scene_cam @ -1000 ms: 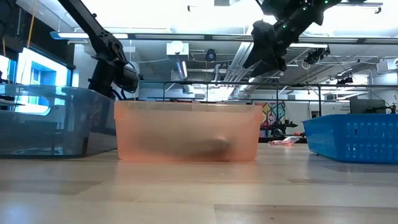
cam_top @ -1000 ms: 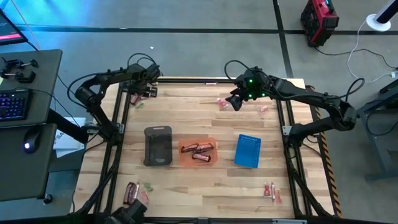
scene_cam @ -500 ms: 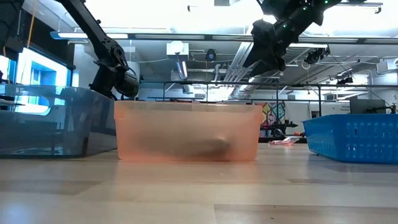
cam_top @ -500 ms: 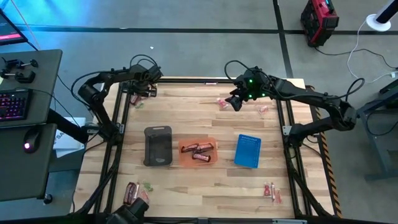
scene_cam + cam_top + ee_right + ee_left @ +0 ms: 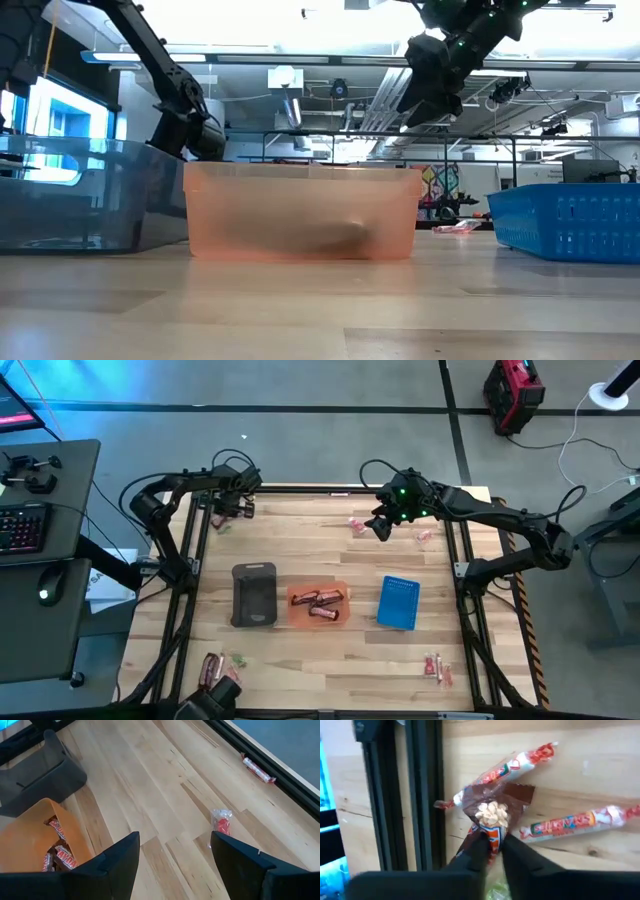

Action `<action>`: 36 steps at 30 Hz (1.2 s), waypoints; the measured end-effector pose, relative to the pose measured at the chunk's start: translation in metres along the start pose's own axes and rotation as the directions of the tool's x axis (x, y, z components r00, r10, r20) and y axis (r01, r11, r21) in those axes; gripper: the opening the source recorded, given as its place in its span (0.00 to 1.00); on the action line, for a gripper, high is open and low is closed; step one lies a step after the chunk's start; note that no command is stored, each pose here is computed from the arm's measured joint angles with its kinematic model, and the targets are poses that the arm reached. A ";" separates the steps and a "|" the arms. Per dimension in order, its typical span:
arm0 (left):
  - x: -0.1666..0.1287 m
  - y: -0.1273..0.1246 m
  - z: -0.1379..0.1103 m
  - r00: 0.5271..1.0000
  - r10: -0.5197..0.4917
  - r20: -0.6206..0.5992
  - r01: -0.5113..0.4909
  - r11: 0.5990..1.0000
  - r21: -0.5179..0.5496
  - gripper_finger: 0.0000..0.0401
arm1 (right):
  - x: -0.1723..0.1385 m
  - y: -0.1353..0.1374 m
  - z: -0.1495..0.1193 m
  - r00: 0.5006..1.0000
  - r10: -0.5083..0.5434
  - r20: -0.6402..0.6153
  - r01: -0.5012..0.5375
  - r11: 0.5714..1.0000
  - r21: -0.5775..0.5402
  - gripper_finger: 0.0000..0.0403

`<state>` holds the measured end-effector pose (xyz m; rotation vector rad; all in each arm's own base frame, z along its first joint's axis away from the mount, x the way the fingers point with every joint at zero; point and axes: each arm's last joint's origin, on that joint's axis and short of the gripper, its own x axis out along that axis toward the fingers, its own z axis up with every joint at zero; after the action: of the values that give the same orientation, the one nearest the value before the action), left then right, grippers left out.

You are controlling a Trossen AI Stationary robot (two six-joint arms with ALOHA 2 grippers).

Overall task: Sort candy by brand, put in halloween buckets
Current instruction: Put the brown chocolate into the orange bin

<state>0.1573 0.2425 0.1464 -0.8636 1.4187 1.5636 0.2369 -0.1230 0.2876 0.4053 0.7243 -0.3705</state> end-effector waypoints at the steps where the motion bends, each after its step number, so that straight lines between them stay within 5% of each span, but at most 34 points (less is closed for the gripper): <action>1: -0.001 0.001 0.000 1.000 -0.006 0.001 0.006 1.000 0.012 0.03 | 0.000 0.000 0.000 1.000 0.000 0.000 0.000 1.000 -0.001 0.59; 11: -0.066 0.034 -0.014 0.965 -0.129 0.227 0.143 0.988 -0.049 0.01 | 0.000 0.000 0.000 1.000 0.000 0.001 0.000 0.999 -0.041 0.59; 17: -0.131 0.039 -0.062 0.821 -0.399 0.408 0.425 0.905 0.028 0.00 | -0.001 -0.001 0.004 0.999 0.000 0.038 0.001 0.999 -0.043 0.59; 20: -0.160 0.024 -0.095 0.687 -0.605 0.403 0.597 0.786 0.162 0.00 | -0.001 -0.001 0.006 0.998 0.003 0.058 0.000 0.999 -0.045 0.59; 23: -0.182 -0.001 -0.134 0.548 -0.780 0.301 0.707 0.625 0.332 0.00 | -0.001 -0.001 0.005 0.998 0.008 0.055 -0.006 0.999 -0.034 0.59; 29: -0.207 -0.057 -0.216 0.329 -0.944 0.026 0.761 0.281 0.585 0.00 | -0.001 -0.001 0.005 0.999 0.015 0.052 -0.014 0.999 -0.030 0.59; 33: -0.205 -0.088 -0.250 0.276 -0.957 -0.092 0.719 0.143 0.680 0.00 | -0.002 0.000 0.005 0.998 0.035 0.052 -0.036 0.999 0.014 0.59; 36: -0.195 -0.106 -0.262 0.302 -0.944 -0.134 0.706 0.127 0.697 0.02 | -0.007 0.004 0.006 0.991 0.121 0.054 -0.124 0.990 0.061 0.59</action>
<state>0.3237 -0.0408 0.2453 -0.6679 0.7524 0.1783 0.2378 -0.1209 0.2974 0.4970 0.6363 -0.2876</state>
